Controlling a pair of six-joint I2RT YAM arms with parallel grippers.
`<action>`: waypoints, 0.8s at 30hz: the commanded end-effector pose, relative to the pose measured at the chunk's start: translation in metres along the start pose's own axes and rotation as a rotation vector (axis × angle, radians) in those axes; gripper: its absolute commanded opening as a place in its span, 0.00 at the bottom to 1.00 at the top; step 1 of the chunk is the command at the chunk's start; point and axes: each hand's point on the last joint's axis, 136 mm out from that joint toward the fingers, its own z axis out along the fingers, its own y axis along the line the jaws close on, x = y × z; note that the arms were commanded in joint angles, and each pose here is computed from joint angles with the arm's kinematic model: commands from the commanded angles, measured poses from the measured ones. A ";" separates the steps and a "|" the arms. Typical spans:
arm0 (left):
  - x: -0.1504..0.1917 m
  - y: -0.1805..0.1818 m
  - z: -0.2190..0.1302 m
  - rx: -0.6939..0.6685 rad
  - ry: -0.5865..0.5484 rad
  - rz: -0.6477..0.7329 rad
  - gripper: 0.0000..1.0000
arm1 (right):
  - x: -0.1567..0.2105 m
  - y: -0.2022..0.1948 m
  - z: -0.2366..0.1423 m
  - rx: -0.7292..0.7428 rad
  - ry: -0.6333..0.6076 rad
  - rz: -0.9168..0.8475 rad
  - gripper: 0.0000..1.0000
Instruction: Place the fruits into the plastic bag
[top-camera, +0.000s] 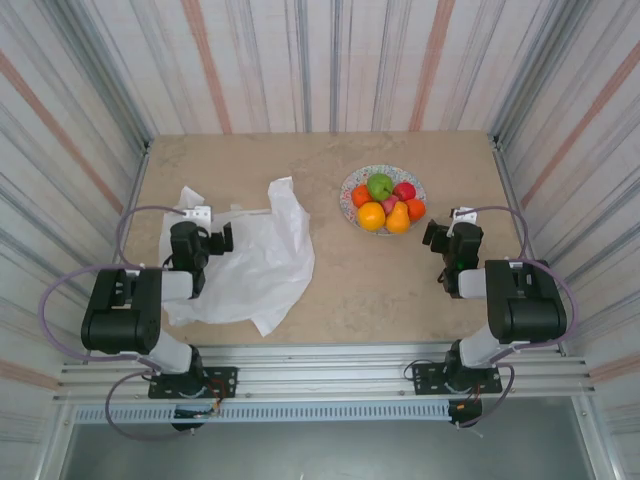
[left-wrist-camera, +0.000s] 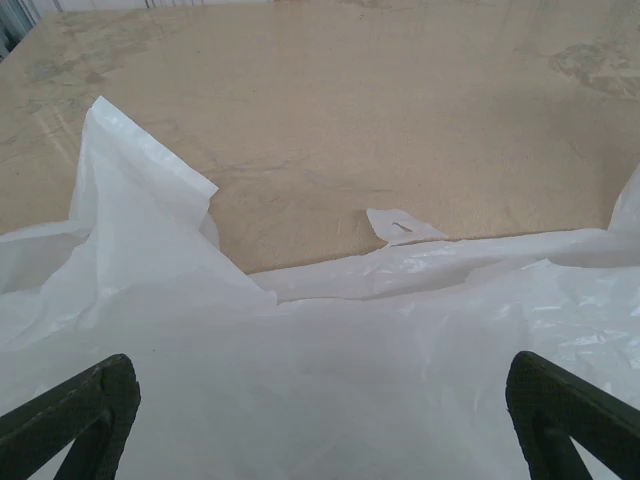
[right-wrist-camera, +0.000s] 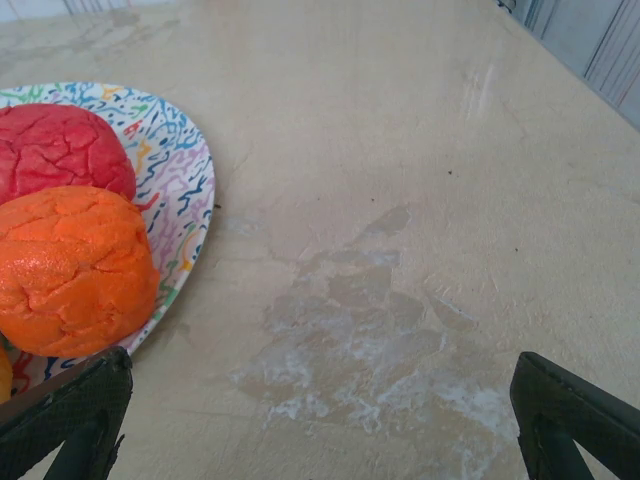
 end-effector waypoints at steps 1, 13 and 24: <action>-0.008 0.002 -0.002 -0.005 -0.033 0.005 0.99 | -0.013 0.001 0.001 -0.005 -0.036 0.009 0.99; -0.008 0.002 -0.001 -0.006 -0.033 0.005 0.99 | -0.013 0.001 0.001 -0.005 -0.036 0.009 0.99; -0.008 0.002 -0.001 -0.005 -0.033 0.005 0.99 | -0.013 0.001 0.002 -0.018 -0.032 0.017 0.99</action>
